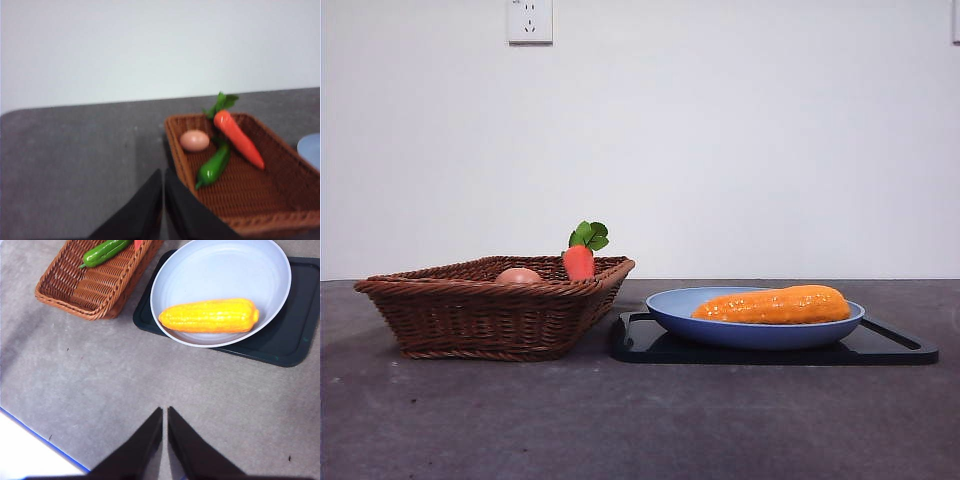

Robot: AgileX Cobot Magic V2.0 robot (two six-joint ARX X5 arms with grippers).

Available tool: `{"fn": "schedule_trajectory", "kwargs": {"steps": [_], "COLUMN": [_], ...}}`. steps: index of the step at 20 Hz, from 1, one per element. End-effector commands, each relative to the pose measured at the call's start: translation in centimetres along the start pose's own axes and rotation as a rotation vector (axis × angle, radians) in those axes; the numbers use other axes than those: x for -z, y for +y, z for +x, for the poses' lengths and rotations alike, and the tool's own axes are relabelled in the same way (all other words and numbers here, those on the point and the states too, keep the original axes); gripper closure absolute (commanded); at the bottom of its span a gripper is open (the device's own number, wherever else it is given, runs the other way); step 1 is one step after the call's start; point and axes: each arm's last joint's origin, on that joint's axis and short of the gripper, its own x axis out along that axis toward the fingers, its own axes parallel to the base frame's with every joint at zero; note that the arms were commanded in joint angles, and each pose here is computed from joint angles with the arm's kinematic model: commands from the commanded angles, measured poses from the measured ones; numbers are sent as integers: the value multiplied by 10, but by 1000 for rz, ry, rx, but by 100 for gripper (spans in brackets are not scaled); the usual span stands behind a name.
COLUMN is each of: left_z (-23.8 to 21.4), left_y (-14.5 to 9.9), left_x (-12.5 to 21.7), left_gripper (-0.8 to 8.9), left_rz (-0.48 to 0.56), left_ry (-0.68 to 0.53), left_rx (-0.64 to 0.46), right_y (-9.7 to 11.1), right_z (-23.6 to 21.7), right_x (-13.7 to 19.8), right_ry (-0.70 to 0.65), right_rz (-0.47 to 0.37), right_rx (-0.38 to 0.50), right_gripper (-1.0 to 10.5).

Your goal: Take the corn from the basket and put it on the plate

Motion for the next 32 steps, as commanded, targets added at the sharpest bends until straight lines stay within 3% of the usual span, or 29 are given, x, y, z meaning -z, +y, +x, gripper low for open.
{"fn": "schedule_trajectory", "kwargs": {"steps": [1,12,29,32], "left_z": [0,1,1,1], "left_y": [0,0,0,0], "left_x": [13,53,52,52], "left_gripper": [807,807,807,807], "left_rz": [-13,-60,-56,-56], "left_ry": [4,153,140,140], "left_rx": [-4,-4,-4,-4], "right_y": [1,1,1,0], "right_z": [0,0,0,-6], "right_x": [-2,-2,-2,-4], "right_ry": [-4,-5,-5,-72], "right_rz": [5,5,5,-72], "right_rx": [-3,-2,-2,40], "right_gripper": [945,945,945,945]}}
